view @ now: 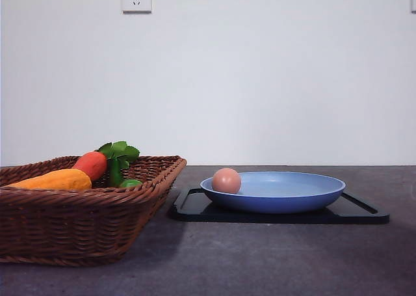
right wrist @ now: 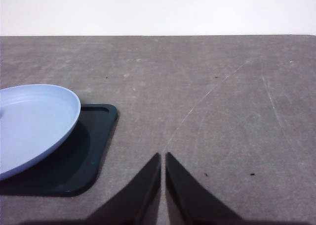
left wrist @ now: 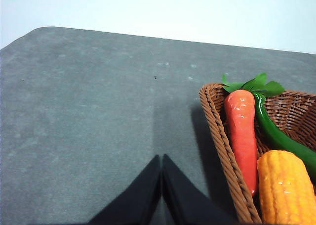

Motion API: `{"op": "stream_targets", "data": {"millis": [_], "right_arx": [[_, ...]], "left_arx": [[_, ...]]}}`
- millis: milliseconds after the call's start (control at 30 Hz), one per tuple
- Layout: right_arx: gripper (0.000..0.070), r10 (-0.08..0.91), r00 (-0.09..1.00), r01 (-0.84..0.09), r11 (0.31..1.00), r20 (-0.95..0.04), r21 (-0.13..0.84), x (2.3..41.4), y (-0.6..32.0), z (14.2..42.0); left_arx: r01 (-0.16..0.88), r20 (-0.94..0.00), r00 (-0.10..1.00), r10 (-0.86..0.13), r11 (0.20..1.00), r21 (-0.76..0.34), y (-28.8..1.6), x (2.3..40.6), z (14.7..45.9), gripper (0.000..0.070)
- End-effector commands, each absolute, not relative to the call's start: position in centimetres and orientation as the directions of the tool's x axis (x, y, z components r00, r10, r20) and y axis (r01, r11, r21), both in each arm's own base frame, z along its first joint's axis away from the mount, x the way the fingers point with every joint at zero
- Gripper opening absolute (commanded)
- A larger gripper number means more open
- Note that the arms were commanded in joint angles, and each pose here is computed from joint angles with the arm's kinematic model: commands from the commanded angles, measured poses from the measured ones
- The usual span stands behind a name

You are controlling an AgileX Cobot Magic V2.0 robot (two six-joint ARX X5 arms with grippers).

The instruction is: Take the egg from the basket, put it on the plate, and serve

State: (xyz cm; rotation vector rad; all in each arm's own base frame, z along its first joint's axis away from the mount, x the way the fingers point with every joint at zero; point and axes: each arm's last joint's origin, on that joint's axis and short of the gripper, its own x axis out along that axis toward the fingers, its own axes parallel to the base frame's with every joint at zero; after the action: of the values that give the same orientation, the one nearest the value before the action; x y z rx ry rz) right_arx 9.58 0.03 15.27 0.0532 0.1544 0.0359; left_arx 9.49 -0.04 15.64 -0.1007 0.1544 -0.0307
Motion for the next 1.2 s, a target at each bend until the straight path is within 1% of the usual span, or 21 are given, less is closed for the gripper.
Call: {"op": "stream_targets", "data": {"millis": [0,1167], "right_arx": [[0.0,0.039,0.988,-0.032,0.998,-0.151,0.051,9.62,0.03,15.13],[0.0,0.039,0.988,-0.032,0.998,-0.151,0.051,9.62,0.03,15.13]], "left_arx": [[0.016,-0.179,0.983,-0.035,0.994,-0.105,-0.01,9.61,14.7,0.0],[0.016,-0.179,0.983,-0.035,0.994,-0.105,-0.01,9.61,14.7,0.0]]}}
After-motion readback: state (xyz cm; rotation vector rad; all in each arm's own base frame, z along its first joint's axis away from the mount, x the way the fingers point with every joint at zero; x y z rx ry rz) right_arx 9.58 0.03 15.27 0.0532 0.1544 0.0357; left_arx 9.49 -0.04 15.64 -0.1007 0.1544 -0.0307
